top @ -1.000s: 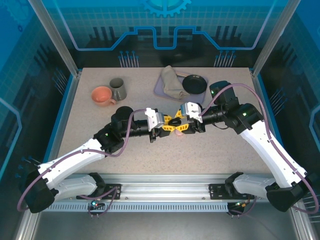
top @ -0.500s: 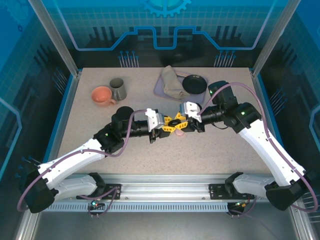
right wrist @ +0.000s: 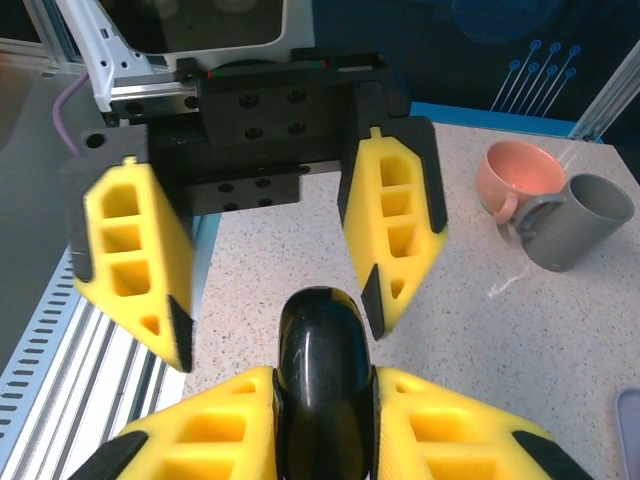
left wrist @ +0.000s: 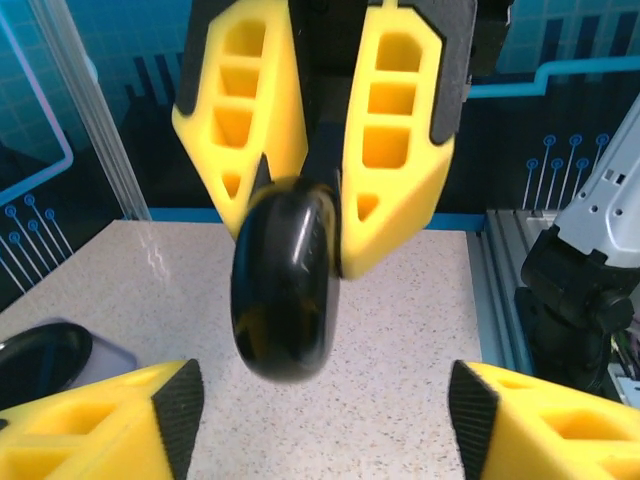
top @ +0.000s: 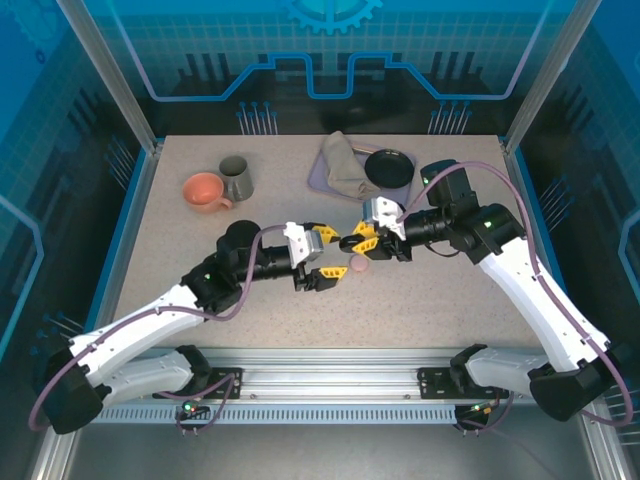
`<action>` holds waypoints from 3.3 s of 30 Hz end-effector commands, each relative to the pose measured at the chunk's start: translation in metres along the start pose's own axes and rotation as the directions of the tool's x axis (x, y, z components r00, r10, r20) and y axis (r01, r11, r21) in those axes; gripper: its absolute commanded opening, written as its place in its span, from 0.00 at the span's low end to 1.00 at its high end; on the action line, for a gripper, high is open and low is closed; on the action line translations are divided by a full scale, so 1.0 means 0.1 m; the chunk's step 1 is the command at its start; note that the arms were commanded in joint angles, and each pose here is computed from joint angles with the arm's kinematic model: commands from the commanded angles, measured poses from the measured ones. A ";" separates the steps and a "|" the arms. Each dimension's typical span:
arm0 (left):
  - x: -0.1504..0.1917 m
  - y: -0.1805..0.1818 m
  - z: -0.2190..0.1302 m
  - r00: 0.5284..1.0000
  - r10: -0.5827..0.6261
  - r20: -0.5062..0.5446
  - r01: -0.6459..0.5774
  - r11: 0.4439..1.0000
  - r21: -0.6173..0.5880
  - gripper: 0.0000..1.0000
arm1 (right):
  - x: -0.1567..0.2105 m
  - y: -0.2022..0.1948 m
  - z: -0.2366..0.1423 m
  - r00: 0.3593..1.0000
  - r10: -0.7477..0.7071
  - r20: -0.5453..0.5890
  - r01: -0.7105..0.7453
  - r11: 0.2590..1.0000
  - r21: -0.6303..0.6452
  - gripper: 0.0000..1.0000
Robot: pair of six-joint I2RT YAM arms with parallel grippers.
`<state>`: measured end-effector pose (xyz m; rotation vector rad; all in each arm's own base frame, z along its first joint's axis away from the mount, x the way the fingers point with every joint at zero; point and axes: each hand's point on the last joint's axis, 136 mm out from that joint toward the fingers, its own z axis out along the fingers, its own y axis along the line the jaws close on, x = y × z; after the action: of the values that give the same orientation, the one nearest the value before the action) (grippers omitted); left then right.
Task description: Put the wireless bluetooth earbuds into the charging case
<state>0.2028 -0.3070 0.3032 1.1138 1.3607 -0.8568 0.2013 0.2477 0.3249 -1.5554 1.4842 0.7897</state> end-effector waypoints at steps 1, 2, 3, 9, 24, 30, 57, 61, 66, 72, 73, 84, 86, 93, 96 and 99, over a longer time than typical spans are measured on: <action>0.05 0.00 -0.11 1.000 -0.023 -0.002 0.023 0.999 -0.047 0.73 | 0.24 -0.12 0.08 0.995 0.085 -0.059 -0.084 0.996 0.026 0.24; 0.06 0.01 -0.15 1.000 -0.026 -0.004 0.026 0.997 -0.066 0.75 | 0.32 -0.16 0.10 0.991 0.109 -0.078 -0.107 0.993 0.040 0.25; 0.07 0.02 -0.19 1.000 -0.031 -0.005 0.030 0.996 -0.086 0.76 | 0.39 -0.19 0.14 0.987 0.129 -0.097 -0.126 0.991 0.044 0.25; 0.00 0.14 -0.52 0.999 -0.013 0.031 0.020 0.971 -0.239 0.82 | 0.81 -0.25 0.40 0.947 0.252 -0.198 -0.255 0.967 0.014 0.24; 0.03 0.30 -0.74 0.999 -0.038 -0.010 0.032 0.926 -0.375 0.99 | 1.82 -0.09 1.31 0.772 0.307 -0.556 -0.440 0.890 -0.121 0.19; 0.51 0.29 -0.81 0.972 -0.205 -0.116 0.139 0.896 -0.421 0.99 | 2.02 -0.09 1.50 0.731 0.312 -0.606 -0.486 0.862 -0.142 0.19; 1.00 0.38 -0.99 0.919 -0.360 -0.161 0.214 0.799 -0.562 0.99 | 2.46 -0.14 1.67 0.630 0.279 -0.725 -0.507 0.855 -0.111 0.48; 0.98 0.39 -0.96 0.920 -0.357 -0.158 0.216 0.802 -0.558 0.99 | 2.36 -0.22 1.67 0.664 0.285 -0.691 -0.481 0.871 -0.103 0.54; 0.97 0.42 -0.96 0.922 -0.356 -0.153 0.213 0.794 -0.569 0.99 | 2.19 -0.36 1.56 0.698 0.293 -0.654 -0.435 0.899 -0.060 0.60; 0.82 0.52 -0.94 0.948 -0.306 -0.091 0.197 0.785 -0.587 0.99 | 1.89 -0.62 1.15 0.738 0.354 -0.575 -0.390 0.918 0.065 0.70; 0.79 0.56 -0.94 0.954 -0.290 -0.081 0.186 0.780 -0.598 0.99 | 1.81 -0.68 1.03 0.753 0.372 -0.543 -0.382 0.919 0.100 0.72; 1.18 1.24 -1.02 0.925 -0.367 -0.101 0.138 0.570 -0.810 0.99 | 1.69 -1.16 -0.30 0.821 0.539 -0.189 -0.317 0.705 0.635 1.00; 1.35 1.42 -1.16 0.906 -0.415 -0.088 0.137 0.482 -0.866 0.99 | 1.84 -1.21 -0.50 0.805 0.583 -0.106 -0.348 0.610 0.712 1.00; 1.87 1.81 -1.69 0.826 -0.563 0.025 0.189 0.236 -0.953 0.99 | 2.63 -1.26 -1.08 0.684 0.686 0.246 -0.502 0.198 0.842 1.00; 1.93 1.88 -1.74 0.837 -0.547 -0.022 0.138 0.250 -0.958 0.99 | 2.86 -1.25 -1.18 0.657 0.673 0.340 -0.531 0.093 0.842 1.00; 1.96 1.94 -1.75 0.845 -0.531 -0.060 0.107 0.278 -0.955 0.99 | 3.00 -1.29 -1.18 0.681 0.625 0.382 -0.525 0.052 0.849 1.00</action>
<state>0.3416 -0.0620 0.1501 -0.0260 2.0794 0.0245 0.3257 0.0087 0.1098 -0.1093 2.2818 0.0941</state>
